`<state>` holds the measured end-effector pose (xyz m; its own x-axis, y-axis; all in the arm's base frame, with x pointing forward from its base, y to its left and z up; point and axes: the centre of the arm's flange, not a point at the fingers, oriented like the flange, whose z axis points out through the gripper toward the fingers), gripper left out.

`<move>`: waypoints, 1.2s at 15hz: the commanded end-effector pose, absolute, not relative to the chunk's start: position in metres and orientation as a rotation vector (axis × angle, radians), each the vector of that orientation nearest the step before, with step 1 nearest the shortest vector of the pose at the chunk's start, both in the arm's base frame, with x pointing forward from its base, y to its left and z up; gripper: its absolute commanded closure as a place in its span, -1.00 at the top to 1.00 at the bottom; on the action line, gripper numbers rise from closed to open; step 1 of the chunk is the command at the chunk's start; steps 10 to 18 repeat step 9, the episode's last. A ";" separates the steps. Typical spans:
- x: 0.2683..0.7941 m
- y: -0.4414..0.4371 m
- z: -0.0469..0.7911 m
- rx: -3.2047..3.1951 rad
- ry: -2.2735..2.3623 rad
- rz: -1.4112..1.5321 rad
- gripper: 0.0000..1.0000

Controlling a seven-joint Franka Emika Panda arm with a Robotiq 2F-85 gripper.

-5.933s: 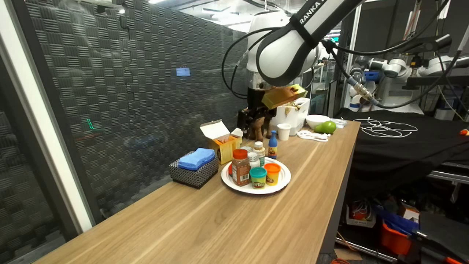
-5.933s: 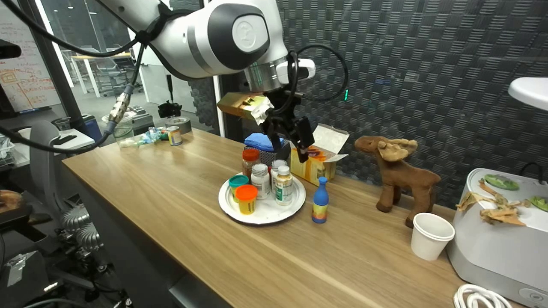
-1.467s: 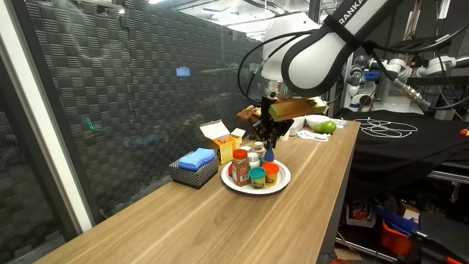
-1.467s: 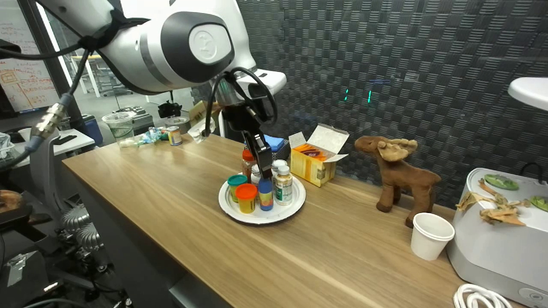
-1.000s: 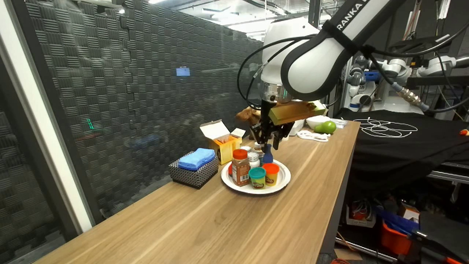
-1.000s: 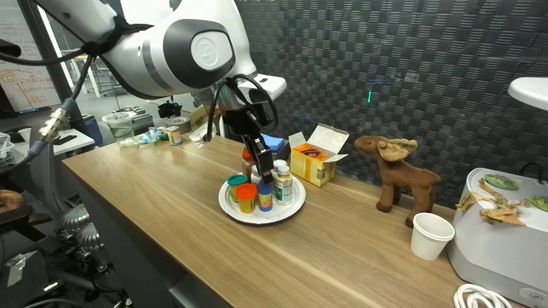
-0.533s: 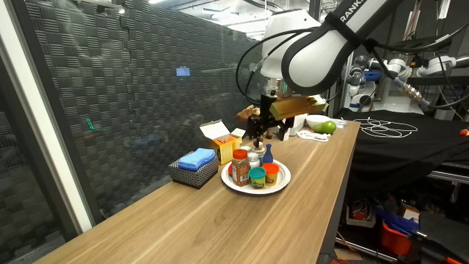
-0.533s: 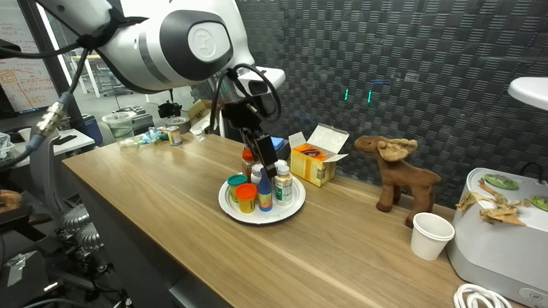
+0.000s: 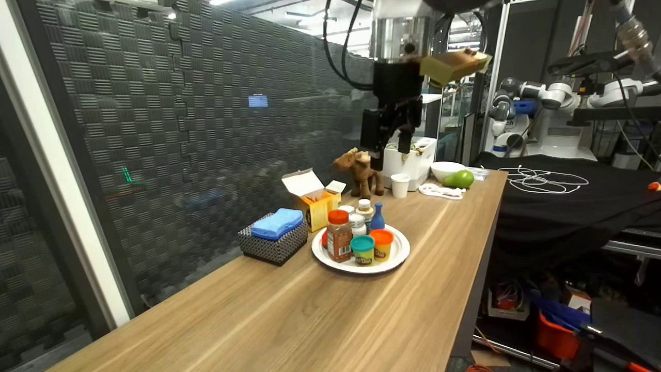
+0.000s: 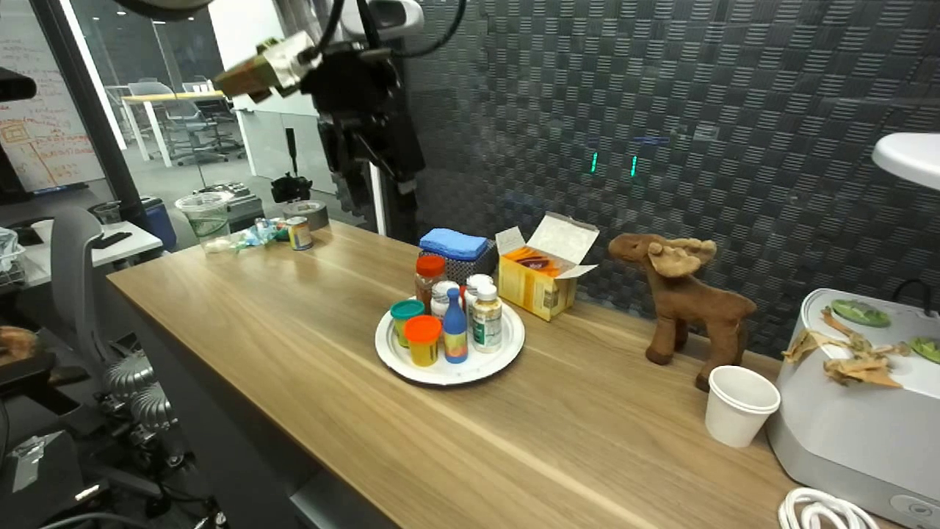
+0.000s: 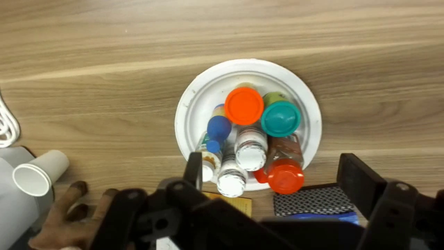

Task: Place the strawberry and containers on the white plate

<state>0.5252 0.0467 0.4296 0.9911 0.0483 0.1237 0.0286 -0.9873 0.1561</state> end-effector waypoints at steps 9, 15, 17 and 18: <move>0.498 0.084 0.475 3.101 0.436 0.221 1.00; 0.498 0.084 0.475 3.101 0.436 0.221 1.00; 0.498 0.084 0.475 3.101 0.436 0.221 1.00; 0.498 0.084 0.475 3.101 0.436 0.221 1.00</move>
